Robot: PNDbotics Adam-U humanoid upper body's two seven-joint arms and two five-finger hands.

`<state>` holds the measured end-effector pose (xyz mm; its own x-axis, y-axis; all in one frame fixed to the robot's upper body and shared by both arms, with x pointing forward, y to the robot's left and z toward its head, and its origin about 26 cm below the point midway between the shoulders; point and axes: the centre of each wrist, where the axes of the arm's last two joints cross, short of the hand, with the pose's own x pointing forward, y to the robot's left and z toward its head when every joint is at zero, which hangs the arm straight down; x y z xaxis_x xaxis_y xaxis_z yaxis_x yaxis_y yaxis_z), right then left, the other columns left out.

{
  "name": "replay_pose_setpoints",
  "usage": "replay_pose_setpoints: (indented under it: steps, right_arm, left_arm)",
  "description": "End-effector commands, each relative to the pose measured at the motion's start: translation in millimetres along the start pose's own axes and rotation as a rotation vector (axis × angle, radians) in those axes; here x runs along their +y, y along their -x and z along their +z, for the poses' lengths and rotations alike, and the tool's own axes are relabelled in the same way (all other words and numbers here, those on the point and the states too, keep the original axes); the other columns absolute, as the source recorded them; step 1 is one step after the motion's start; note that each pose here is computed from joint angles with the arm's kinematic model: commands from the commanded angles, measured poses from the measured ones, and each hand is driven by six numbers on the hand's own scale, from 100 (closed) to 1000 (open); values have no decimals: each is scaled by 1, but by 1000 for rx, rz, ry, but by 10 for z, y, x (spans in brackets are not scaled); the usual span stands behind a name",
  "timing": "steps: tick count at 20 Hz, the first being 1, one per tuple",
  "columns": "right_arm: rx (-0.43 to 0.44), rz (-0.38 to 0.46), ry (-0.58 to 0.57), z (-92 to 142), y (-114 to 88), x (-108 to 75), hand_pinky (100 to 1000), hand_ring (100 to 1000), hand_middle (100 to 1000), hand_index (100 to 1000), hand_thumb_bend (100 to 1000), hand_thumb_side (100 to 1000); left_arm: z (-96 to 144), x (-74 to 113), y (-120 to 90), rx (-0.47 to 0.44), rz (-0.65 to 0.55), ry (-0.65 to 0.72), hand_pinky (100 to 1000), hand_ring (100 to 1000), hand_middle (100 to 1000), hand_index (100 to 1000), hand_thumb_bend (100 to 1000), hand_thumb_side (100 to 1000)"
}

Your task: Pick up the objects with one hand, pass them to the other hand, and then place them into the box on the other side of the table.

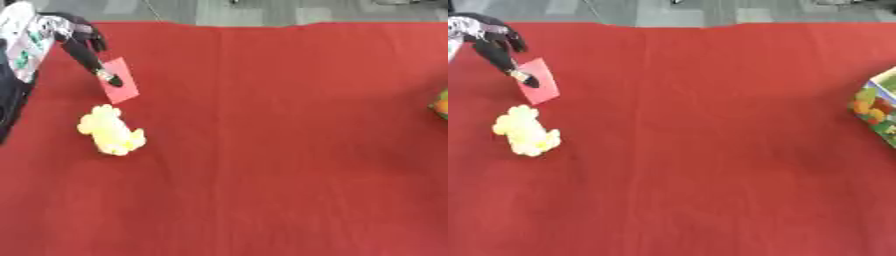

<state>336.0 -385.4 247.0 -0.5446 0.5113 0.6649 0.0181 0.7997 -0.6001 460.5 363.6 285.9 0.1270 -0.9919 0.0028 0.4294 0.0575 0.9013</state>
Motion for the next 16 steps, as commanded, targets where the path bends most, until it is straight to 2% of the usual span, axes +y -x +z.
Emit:
replay_pose_setpoints:
  steps: [1,5,16]
  right_arm:
    - [-14,37,7,-11,-56,-98,994,1000,823,906,100,616]
    - [-11,38,6,-7,-44,-96,994,1000,823,907,100,617]
    - [-12,39,5,-2,-32,-102,996,1000,822,907,100,616]
  left_arm:
    - [59,85,66,15,-6,-20,915,872,814,867,732,369]
    - [29,48,67,14,-17,0,913,871,814,856,703,323]
    - [-17,-3,42,12,-29,18,904,864,804,808,664,324]
